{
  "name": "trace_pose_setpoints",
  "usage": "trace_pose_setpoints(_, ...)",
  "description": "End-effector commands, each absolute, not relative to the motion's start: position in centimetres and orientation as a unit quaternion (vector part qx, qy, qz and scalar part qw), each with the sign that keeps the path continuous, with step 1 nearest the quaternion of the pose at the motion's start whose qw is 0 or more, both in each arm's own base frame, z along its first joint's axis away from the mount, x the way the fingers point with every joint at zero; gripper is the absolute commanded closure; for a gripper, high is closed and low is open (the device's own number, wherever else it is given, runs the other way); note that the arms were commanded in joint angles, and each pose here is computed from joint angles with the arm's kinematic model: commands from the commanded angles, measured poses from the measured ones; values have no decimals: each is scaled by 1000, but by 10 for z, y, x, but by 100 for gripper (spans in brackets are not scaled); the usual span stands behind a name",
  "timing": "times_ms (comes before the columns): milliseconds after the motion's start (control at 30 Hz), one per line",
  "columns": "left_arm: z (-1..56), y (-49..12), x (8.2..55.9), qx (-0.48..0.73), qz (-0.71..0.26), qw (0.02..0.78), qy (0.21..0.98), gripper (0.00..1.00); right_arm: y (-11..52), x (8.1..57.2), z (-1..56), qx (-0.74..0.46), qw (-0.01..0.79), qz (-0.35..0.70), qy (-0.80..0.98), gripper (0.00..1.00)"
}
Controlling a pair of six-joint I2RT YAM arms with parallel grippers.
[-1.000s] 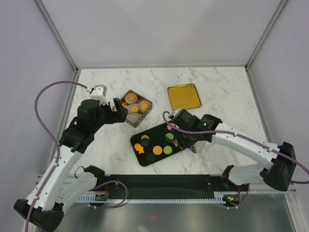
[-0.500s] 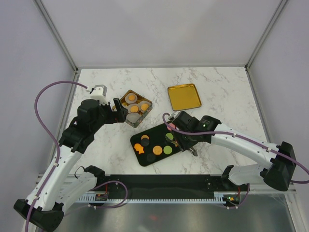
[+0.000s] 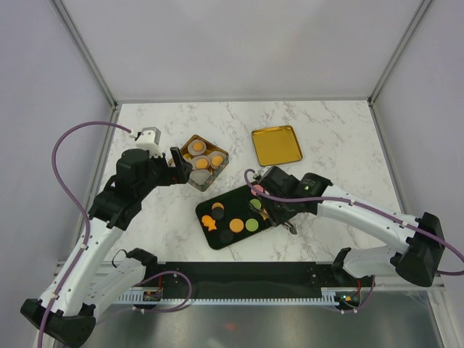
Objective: Pack the cookies
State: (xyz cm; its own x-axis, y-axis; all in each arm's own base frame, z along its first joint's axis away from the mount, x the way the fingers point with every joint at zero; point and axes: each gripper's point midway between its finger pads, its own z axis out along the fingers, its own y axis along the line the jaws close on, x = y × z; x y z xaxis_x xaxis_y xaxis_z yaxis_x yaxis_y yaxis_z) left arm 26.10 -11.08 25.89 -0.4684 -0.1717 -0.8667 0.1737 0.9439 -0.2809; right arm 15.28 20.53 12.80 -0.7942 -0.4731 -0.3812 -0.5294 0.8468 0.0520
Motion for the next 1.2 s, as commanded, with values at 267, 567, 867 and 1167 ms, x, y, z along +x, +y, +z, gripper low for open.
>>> trace_pose_setpoints(267, 266, -111, 266, -7, -174, 530, 830, 0, 227, 177, 184, -257, 249, 106, 928, 56)
trace_pose_setpoints(567, 267, -111, 267, -8, -174, 531, 829, 0, 263, 210, 217, -262, 297, 126, 909, 56)
trace_pose_setpoints(867, 265, -110, 269, -8, -168, 529, 832, 0, 337, 261, 227, -274, 338, 160, 886, 57)
trace_pose_setpoints(1167, 264, -110, 270, -10, -167, 529, 832, 0, 384, 279, 201, -292, 323, 176, 883, 57)
